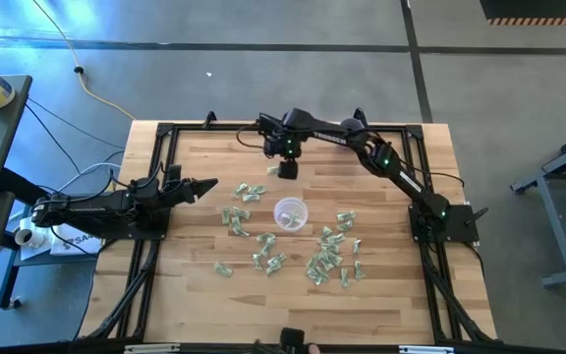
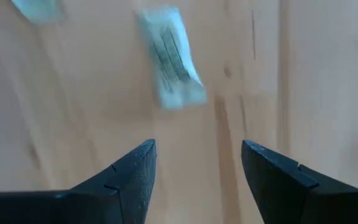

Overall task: Pick and place Stevia / Truvia into bins
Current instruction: Put the green stevia packet into the transparent bin

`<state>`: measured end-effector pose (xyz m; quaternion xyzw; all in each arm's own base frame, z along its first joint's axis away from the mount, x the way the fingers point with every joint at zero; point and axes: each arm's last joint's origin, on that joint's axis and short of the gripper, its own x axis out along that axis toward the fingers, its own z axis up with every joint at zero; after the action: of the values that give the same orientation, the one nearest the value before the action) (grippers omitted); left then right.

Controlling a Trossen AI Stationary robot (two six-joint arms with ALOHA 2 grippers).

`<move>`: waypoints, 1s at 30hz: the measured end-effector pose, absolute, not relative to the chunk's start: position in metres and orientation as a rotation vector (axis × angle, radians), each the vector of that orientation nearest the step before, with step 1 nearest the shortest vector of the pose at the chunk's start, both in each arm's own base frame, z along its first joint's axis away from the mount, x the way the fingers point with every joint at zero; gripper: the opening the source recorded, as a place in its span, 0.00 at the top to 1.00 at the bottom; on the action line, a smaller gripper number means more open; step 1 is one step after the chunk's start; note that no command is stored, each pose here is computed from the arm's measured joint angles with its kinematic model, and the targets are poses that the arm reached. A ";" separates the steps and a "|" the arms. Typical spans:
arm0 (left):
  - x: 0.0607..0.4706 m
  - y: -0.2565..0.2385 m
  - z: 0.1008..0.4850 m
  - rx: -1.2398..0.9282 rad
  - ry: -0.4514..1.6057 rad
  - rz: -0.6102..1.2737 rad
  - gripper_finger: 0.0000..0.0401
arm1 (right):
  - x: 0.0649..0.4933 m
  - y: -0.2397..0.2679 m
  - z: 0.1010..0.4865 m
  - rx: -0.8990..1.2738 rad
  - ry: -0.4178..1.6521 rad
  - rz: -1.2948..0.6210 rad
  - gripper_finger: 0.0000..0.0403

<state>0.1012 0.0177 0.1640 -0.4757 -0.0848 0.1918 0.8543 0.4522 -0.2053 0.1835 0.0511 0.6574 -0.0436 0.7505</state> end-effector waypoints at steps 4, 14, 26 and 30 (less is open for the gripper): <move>0.101 0.018 0.164 -0.999 -0.180 0.408 0.69 | 0.459 -0.192 0.184 0.182 1.402 -0.055 0.44; 0.101 0.018 0.164 -0.981 -0.178 0.413 0.69 | 0.497 -0.175 0.192 0.202 1.109 -0.186 0.44; 0.101 0.018 0.164 -0.979 -0.176 0.408 0.69 | 0.476 -0.223 0.182 0.830 1.022 -0.663 0.49; 0.101 0.018 0.164 -0.979 -0.175 0.406 0.69 | 0.475 -0.220 0.181 0.896 1.041 -0.644 0.54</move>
<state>0.1011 0.0178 0.1641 -0.4662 -0.0832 0.1935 0.8592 0.4748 -0.2202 0.1815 0.4061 0.4721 -0.2922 0.7258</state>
